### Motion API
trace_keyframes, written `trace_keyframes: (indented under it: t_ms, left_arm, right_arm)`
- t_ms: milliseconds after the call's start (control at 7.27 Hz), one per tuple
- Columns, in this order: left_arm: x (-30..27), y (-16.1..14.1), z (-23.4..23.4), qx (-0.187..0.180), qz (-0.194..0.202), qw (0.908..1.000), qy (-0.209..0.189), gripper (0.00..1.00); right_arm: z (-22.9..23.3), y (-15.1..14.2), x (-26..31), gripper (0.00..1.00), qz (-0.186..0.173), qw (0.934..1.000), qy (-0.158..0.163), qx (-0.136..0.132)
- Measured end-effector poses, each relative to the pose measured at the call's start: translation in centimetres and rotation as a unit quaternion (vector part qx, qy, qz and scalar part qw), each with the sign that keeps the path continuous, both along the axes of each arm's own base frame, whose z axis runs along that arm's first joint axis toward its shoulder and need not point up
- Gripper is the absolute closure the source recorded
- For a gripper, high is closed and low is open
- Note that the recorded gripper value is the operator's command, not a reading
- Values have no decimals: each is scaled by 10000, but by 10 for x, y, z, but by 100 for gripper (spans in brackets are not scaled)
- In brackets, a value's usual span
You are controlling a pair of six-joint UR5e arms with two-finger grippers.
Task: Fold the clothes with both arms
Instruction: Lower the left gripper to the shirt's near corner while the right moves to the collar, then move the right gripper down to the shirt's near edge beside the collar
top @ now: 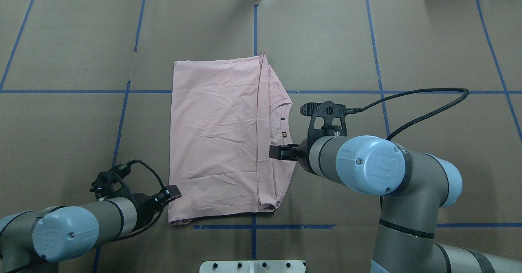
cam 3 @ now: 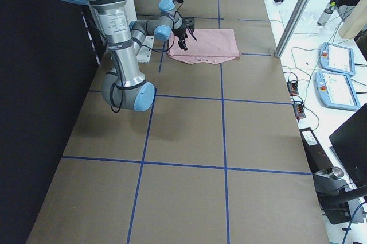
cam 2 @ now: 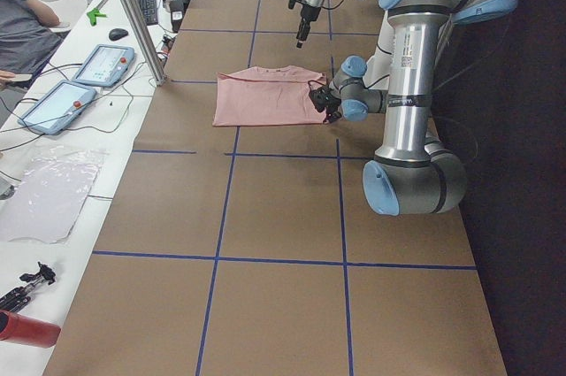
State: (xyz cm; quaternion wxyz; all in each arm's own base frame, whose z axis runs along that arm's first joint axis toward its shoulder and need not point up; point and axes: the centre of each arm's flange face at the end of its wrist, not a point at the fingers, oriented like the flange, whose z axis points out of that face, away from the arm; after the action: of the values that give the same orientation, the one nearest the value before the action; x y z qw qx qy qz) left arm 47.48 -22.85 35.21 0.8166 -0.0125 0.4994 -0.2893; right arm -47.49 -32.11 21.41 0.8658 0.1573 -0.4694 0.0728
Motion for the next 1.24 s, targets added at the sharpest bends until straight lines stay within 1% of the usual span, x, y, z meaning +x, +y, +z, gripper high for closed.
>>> trace_keyframes:
  t_ms: [275,413,1100,1238]
  left_arm:
    - [9,12,3,-2,135,9999,-53,49]
    - [12,14,3,-2,165,9998,-62,54]
    - [18,18,3,32,239,9997,-70,54]
    - [18,18,3,33,244,9997,-67,66]
  right_arm:
    - [0,-1,1,0,7,10000,3,1]
    - [0,-1,1,0,8,10000,6,1]
    - [1,-2,0,0,12,10000,12,-1]
    - [1,-1,0,0,11,10000,12,-1]
